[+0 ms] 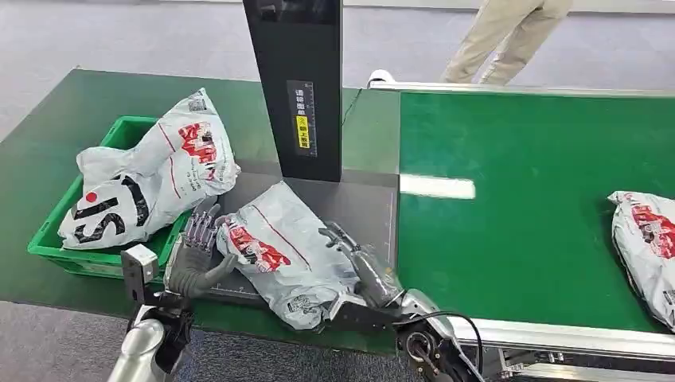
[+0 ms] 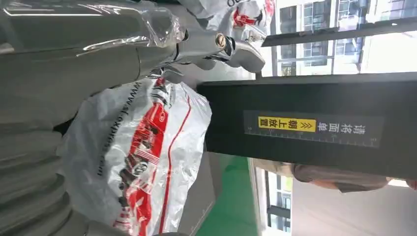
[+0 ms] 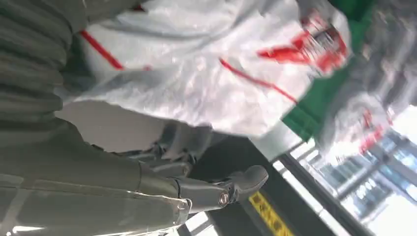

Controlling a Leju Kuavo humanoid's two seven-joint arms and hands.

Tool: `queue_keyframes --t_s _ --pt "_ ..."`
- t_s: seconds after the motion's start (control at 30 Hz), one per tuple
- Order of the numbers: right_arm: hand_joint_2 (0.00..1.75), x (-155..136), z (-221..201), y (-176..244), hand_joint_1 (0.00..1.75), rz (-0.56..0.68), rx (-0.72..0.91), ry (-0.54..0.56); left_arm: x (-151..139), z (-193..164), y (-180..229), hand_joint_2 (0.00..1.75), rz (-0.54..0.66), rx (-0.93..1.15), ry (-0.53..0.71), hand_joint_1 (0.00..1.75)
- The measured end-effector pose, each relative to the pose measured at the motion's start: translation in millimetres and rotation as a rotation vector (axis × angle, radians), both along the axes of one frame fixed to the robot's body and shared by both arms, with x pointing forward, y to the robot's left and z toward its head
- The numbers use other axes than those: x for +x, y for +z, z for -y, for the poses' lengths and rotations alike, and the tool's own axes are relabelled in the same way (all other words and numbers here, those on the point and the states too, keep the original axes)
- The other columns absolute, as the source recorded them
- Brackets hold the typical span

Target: Moved the parcel from conveyor to table for the left to box.

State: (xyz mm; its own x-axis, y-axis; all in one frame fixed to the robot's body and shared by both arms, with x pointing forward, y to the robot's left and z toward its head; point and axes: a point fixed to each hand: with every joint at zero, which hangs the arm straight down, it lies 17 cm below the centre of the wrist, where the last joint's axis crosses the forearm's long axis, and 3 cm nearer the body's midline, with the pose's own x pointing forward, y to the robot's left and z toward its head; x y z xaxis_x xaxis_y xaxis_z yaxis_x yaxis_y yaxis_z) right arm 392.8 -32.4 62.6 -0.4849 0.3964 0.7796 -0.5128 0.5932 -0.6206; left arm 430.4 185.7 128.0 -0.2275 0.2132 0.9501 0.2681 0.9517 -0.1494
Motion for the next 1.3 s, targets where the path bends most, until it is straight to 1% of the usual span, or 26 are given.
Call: queue_keyframes --t_s 0.13,0.43,0.57,0.7,0.93,1.3 --pt "1.75 4.3 8.3 17.6 0.0 -0.005 0.11 -0.047 -0.1 -0.2 -0.8 1.75 -0.001 -0.001 0.001 0.0" --pt "1.75 9.0 22.4 39.8 0.0 0.009 0.22 -0.111 -0.3 0.8 -1.6 1.75 0.0 0.009 -0.001 0.0" --pt "1.75 7.4 30.0 53.6 0.0 -0.006 0.323 -0.125 -0.8 5.3 -5.1 1.75 -0.001 0.051 -0.009 0.0" --pt "1.75 10.9 45.1 74.4 0.0 0.005 0.435 -0.165 -2.9 14.6 -9.5 1.75 -0.002 0.09 -0.035 0.0" --pt "1.75 11.6 55.4 82.5 0.0 -0.002 0.486 -0.193 -9.6 32.8 -8.8 1.75 0.035 0.146 -0.084 0.0" --pt "1.75 12.2 59.6 84.3 0.0 0.002 0.494 -0.205 -11.4 37.8 -8.8 1.75 0.039 0.151 -0.097 0.0"
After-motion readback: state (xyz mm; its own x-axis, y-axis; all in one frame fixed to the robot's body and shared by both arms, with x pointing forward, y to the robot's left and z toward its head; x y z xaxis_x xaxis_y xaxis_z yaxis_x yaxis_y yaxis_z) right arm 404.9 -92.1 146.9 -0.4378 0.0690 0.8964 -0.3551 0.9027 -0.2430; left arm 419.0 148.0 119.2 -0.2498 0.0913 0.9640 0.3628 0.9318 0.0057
